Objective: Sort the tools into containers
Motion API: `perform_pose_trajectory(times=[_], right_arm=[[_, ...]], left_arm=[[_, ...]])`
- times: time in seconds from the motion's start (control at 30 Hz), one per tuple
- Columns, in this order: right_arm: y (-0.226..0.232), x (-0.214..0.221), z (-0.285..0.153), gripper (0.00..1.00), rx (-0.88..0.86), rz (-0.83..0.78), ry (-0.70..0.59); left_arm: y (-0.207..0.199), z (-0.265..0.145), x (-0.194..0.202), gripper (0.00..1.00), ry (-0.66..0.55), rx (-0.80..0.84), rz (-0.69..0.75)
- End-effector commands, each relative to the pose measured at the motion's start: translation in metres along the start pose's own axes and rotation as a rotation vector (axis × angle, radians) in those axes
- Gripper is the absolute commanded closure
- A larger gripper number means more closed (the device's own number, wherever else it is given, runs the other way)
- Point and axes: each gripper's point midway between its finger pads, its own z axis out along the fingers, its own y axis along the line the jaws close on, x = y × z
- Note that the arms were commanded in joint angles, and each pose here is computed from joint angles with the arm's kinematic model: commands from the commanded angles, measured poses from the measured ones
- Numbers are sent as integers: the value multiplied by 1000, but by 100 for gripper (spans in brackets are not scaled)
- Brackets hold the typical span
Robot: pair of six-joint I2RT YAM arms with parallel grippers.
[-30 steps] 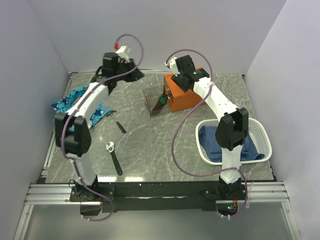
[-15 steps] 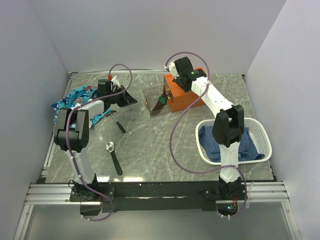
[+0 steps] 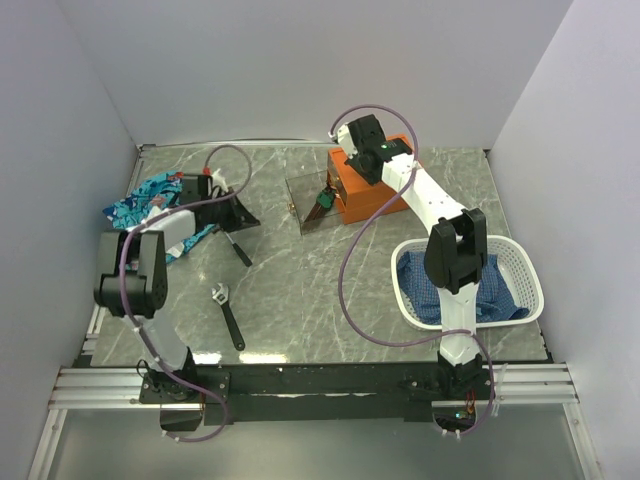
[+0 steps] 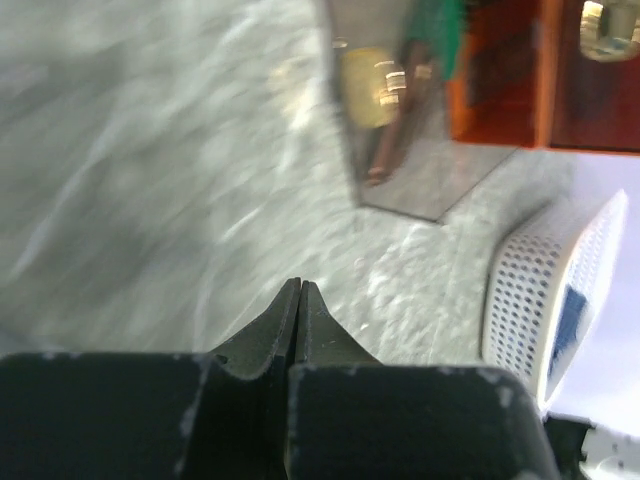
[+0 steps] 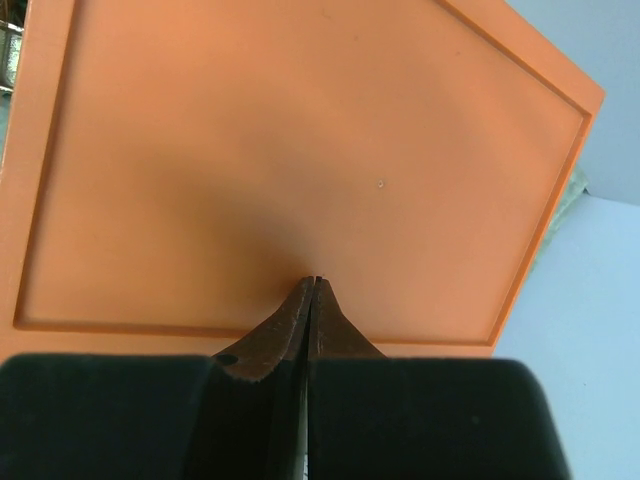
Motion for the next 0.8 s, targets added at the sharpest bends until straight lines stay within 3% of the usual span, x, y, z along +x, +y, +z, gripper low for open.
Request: perform_pose_trajectory(times=[0.0,0.07,0.1,0.13,0.37,0.47,0.5,0.57,0.67,0.77], right_arm=[[-2,3,2,100,-3,10,4],[0,2,2,100,-9,9,4],[1,1,2,100,-13,10,0],[1,2,3,100,-15,12,2],[7,4,7,100,-31,12,12],[8,5,6,100,-36,11,13],[9,7,7,100,-38,10,17],[11,7,8,100,-46,11,16],[13,6,10,100,-52,11,18],[15,6,13,100,-57,15,18]], left_arm=[[23,-38,5,97,-60,-180,-47],[36,-48,0,91,-113,-265,-78],[38,-55,2,80,-122,-297,-86],[41,-58,2,77,-136,-325,-97],[64,-70,13,80,-153,-419,-111],[74,-80,21,64,-148,-484,-105],[75,-83,23,49,-149,-492,-99],[79,-86,27,44,-147,-517,-100],[60,-79,14,50,-160,-422,-53],[19,-53,5,72,-122,-277,19]])
